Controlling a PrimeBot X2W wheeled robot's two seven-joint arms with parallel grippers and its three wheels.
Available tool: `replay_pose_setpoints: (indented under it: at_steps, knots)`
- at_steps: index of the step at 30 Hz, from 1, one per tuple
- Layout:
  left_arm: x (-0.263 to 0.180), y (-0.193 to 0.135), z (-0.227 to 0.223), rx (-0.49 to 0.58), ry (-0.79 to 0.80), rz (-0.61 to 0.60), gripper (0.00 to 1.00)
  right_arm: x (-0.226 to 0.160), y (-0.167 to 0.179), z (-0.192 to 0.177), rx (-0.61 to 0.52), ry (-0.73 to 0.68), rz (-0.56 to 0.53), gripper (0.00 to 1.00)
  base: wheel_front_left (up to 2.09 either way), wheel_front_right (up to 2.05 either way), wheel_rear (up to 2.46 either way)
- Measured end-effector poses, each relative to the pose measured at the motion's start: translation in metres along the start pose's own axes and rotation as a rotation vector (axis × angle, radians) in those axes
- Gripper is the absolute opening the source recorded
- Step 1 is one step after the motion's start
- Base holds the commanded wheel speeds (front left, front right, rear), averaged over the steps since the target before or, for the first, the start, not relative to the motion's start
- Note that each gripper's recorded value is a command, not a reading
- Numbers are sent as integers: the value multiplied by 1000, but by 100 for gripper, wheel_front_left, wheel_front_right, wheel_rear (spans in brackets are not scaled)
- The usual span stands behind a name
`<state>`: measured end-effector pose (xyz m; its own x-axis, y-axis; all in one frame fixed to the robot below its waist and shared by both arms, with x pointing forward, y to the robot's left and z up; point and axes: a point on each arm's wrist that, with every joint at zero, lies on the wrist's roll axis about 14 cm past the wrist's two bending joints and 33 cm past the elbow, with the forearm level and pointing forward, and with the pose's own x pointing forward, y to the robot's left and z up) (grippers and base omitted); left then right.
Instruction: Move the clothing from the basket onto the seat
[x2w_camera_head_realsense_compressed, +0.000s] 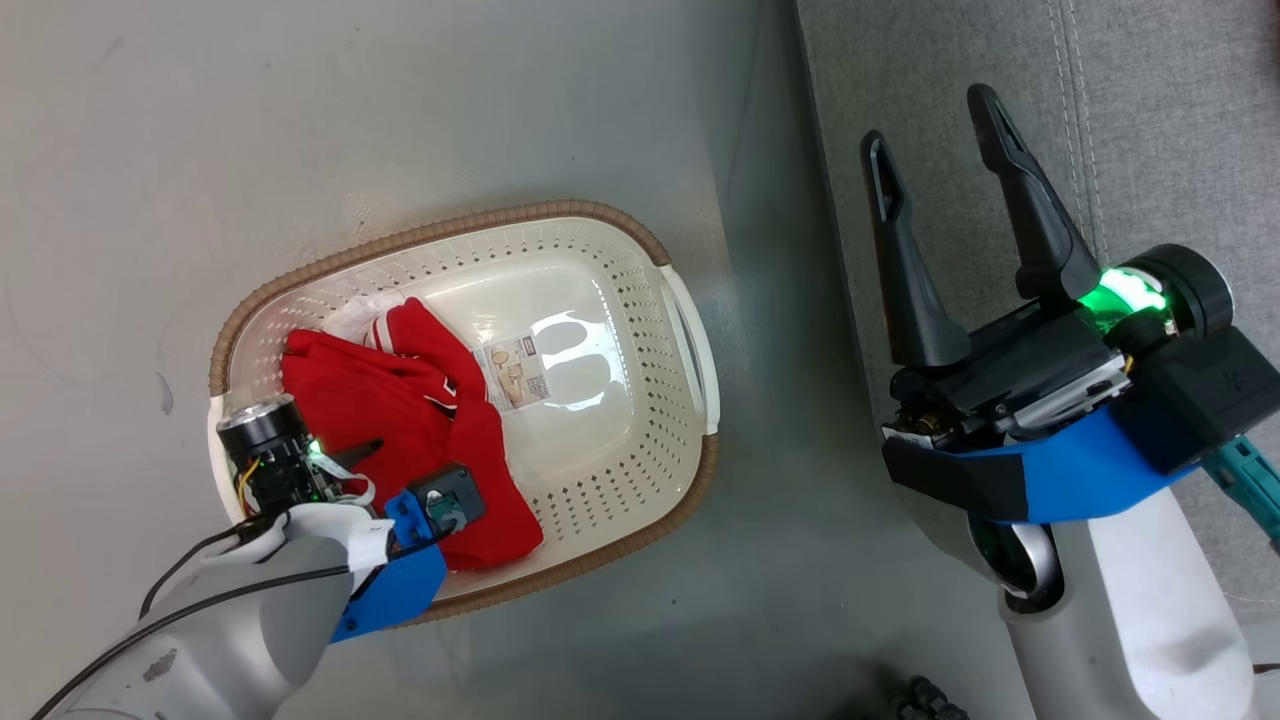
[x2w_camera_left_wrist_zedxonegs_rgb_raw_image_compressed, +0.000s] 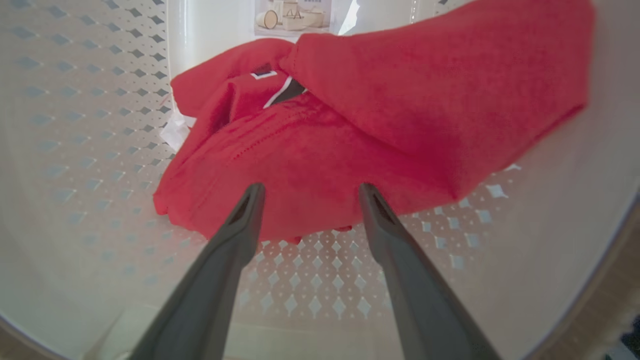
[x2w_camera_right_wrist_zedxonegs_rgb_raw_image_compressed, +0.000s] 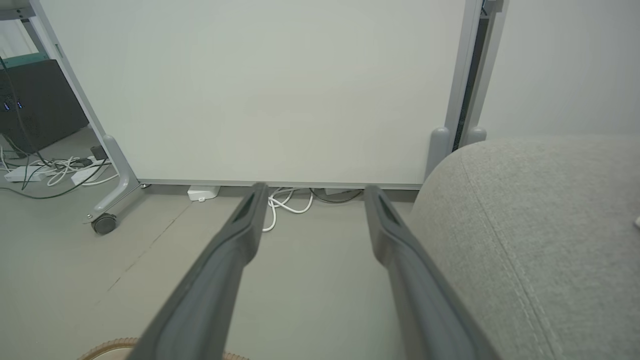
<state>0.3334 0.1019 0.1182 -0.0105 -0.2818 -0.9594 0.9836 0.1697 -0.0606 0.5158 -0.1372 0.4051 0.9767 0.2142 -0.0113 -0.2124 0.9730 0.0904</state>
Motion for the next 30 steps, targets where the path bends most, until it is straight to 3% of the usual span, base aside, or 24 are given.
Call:
replay_pose_setpoints:
  at_steps: [11, 30]
  knots:
    - [3, -17, -9, 74, 64, -34, 100, -4, -5, 6, 0, -5, -14, 100, 0, 0, 0]
    - [41, -5, -21, 67, 101, -69, 100, -7, -23, -40, -17, 87, -54, 100, 0, 0, 0]
